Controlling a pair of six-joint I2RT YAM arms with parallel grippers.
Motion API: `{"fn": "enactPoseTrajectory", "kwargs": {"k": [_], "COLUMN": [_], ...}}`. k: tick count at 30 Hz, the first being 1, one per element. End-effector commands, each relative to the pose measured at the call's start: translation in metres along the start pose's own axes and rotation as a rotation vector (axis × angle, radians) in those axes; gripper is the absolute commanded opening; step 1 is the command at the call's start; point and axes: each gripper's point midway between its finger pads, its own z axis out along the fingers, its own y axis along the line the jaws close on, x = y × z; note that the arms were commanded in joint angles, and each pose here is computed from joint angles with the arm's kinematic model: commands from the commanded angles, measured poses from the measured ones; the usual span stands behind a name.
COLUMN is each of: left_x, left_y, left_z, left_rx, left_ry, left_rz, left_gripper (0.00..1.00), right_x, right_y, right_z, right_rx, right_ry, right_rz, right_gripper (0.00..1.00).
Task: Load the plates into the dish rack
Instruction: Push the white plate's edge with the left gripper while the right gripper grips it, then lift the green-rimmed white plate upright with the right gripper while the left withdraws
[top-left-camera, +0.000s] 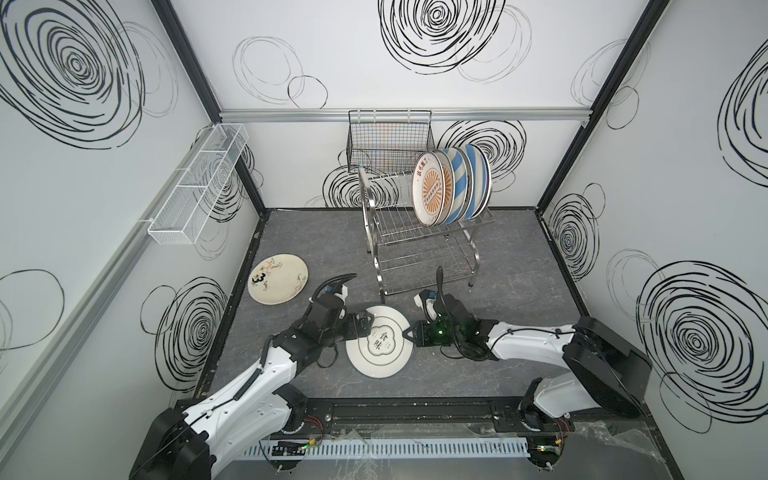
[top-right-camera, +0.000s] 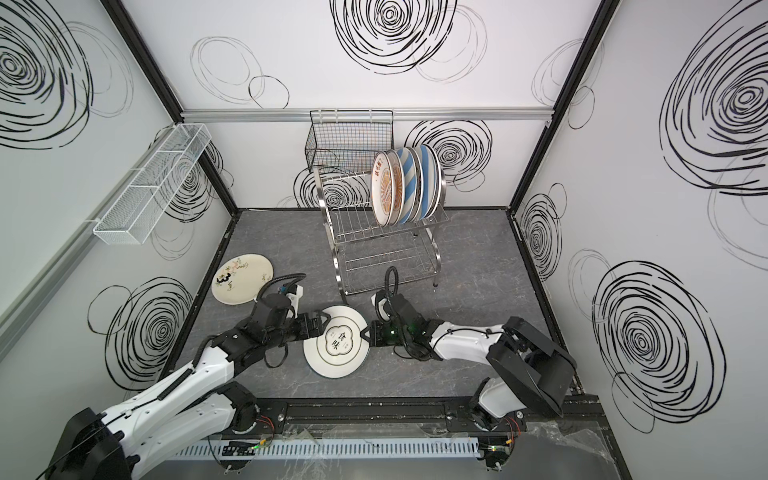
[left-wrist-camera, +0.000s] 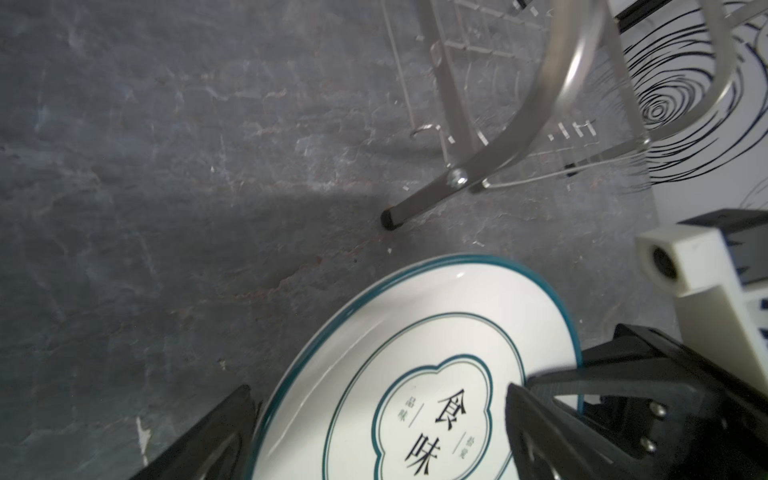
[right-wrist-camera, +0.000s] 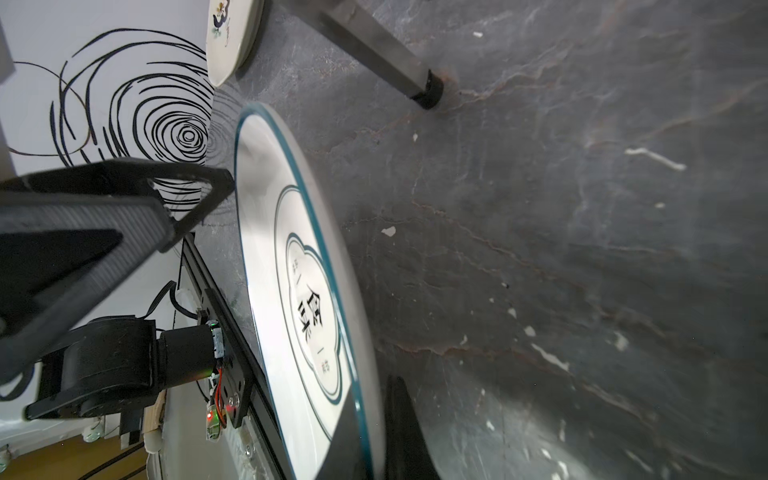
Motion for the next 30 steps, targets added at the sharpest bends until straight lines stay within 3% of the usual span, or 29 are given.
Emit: {"fn": "enactPoseTrajectory", "kwargs": {"k": [1,8,13,20,30], "left_x": [-0.033,-0.092,-0.121,-0.130,-0.129], "left_y": [-0.009,0.010,0.032,0.055,0.058], "left_z": [-0.015,-0.031,-0.042,-0.043,-0.046], "left_rx": [0.028,-0.022,-0.037,-0.078,-0.099], "left_ry": [-0.060,-0.119,-0.174,-0.196,-0.203], "left_rz": [0.039,0.082,0.079,0.043,0.057], "left_gripper": [0.96,0.96,0.96,0.96,0.96], "right_x": [-0.009,-0.027,-0.061,-0.100,-0.168], "right_y": [0.008,0.029,0.054,0.104,0.175], "right_z": [-0.024,-0.074,-0.129,-0.198,-0.272], "right_rx": [0.011,0.039,0.153,0.204,0.269], "right_ry": [-0.068,-0.172,-0.292,-0.411,-0.614], "right_rz": [-0.021,-0.120,-0.231,-0.357,-0.462], "right_gripper": [0.00,0.00,0.00,0.00,0.00]}}
